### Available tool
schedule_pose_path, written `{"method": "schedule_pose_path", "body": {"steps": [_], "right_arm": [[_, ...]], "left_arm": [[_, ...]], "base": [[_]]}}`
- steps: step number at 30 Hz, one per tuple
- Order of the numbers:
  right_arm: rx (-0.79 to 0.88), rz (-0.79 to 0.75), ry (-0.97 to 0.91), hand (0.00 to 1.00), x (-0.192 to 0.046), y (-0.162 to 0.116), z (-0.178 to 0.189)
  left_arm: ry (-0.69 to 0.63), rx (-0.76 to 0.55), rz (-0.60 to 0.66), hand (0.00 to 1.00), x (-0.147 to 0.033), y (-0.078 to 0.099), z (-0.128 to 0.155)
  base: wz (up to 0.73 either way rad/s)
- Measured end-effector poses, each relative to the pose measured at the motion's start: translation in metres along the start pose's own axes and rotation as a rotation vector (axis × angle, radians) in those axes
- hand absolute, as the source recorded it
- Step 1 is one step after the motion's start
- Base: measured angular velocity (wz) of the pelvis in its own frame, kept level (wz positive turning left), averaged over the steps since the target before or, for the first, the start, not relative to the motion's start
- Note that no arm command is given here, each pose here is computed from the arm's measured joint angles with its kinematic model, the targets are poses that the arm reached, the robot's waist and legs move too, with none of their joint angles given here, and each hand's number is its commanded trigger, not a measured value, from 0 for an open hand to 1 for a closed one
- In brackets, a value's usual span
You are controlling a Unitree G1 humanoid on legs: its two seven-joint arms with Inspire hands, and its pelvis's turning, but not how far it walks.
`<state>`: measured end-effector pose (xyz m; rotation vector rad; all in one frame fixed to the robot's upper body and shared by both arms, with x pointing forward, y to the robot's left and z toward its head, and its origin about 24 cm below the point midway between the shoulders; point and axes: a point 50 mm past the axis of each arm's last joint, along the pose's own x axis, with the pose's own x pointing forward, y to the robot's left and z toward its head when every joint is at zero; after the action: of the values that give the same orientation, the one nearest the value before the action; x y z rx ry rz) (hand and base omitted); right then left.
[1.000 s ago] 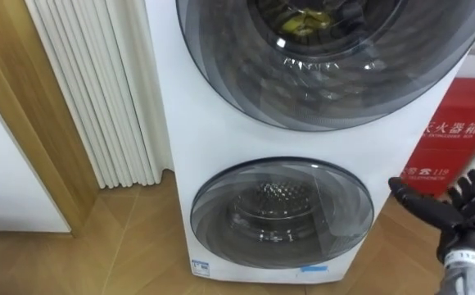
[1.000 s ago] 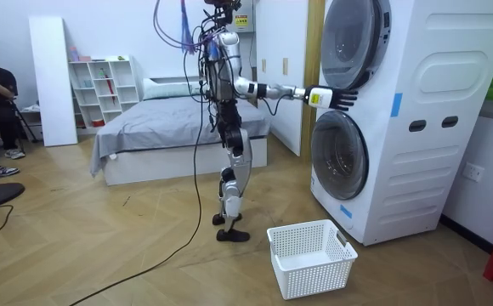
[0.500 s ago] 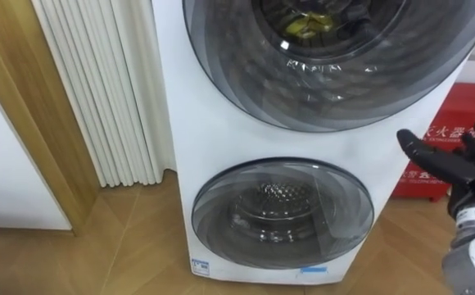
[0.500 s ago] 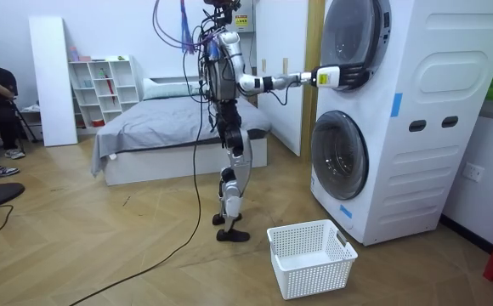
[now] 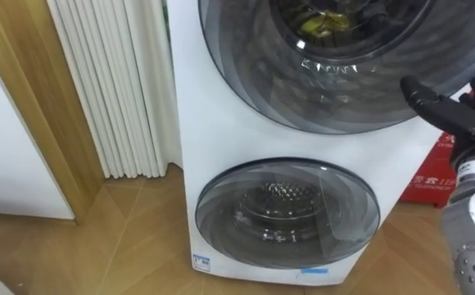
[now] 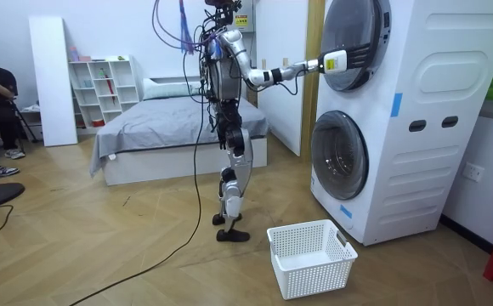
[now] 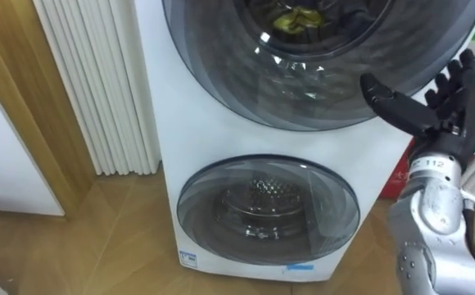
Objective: Pick clothes from washing machine
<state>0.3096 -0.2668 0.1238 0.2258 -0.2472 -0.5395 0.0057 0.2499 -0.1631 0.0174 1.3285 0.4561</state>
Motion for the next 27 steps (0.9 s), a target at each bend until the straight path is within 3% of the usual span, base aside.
{"method": "schedule_pose_path", "body": {"steps": [7,14,27], "right_arm": [[-0.042,-0.012,-0.008,0.0,0.012,-0.005,0.005],[-0.088,-0.045,0.1,0.0,0.041,-0.012,0.003],[-0.115,-0.054,0.169,0.0,0.044,-0.02,-0.008]], "left_arm": [[0.001,0.023,0.01,0.0,0.0,0.004,0.001],[-0.01,0.03,0.013,0.0,0.0,0.008,0.008],[-0.005,0.035,0.013,0.0,0.001,0.01,0.011]], "base": [[0.03],[0.14],[0.01]]}}
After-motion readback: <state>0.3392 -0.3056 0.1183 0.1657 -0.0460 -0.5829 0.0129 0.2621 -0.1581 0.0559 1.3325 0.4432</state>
